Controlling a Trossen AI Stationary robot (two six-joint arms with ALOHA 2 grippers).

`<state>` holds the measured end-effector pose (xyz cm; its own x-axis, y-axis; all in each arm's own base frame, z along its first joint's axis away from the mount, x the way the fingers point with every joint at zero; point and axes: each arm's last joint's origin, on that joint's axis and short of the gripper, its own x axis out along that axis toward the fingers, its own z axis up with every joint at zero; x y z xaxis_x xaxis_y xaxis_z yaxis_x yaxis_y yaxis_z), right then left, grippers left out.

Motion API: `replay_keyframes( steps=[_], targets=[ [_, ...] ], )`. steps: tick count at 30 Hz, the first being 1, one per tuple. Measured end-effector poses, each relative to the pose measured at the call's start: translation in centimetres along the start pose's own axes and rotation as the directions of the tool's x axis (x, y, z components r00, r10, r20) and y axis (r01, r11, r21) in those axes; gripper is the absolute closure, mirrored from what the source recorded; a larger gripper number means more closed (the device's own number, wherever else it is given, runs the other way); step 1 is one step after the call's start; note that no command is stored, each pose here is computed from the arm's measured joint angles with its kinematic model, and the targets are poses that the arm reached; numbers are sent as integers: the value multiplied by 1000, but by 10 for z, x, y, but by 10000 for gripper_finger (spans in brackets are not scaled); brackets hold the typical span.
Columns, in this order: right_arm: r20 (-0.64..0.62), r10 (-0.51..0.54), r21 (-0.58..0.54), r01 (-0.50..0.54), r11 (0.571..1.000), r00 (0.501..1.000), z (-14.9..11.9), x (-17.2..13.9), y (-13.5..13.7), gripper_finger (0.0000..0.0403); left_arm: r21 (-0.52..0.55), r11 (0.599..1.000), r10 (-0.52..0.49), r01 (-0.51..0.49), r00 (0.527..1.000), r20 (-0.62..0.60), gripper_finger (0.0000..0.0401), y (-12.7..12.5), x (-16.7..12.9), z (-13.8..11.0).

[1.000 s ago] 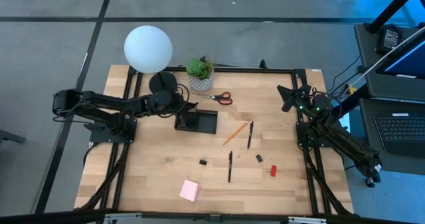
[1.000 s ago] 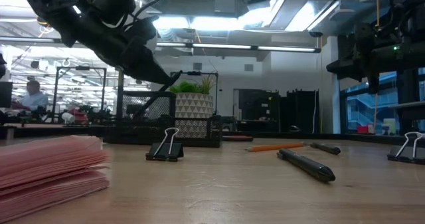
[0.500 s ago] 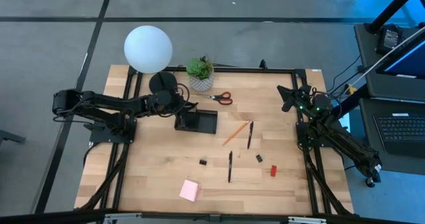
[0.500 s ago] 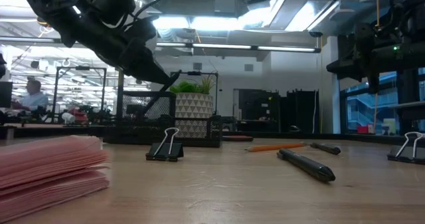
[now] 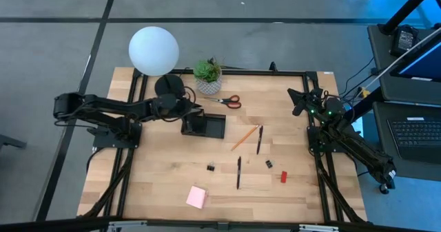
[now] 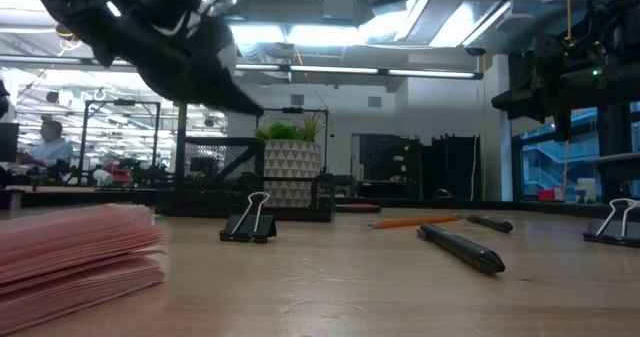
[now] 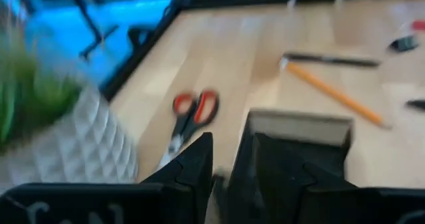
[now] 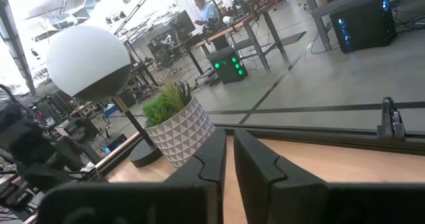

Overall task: Pick and place office supplies into organizer
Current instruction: Put the black binder clip into the black desk organizer

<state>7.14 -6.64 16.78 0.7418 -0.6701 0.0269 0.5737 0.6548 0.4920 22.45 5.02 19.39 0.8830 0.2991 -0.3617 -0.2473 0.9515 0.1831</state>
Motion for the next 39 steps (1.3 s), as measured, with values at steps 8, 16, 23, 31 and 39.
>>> replay_keyframes(
  steps=[8, 16, 23, 31, 39],
  targets=[
    [0, 0, 0, 0, 1000, 1000, 0, 0, 0, 368, 106, 963, -267, 250, 942, 202, 296, -26, -18, 45],
    [0, 0, 0, 0, 1000, 1000, 0, 0, 0, 368, -5, 853, -516, 522, 845, 138, 296, -80, -18, 40],
    [0, 0, 10, 0, 1000, 1000, 0, 0, 0, 368, -166, 855, -505, 492, 862, -49, 296, -120, 5, 5],
    [0, 0, 29, 0, 1000, 1000, 0, 0, 0, 368, -338, 837, -490, 431, 864, -113, 294, -138, 35, -29],
    [-1, 0, 27, 0, 1000, 1000, 0, 0, 0, 368, -412, 785, -546, 462, 831, -108, 287, -146, 46, -42]
  ],
)
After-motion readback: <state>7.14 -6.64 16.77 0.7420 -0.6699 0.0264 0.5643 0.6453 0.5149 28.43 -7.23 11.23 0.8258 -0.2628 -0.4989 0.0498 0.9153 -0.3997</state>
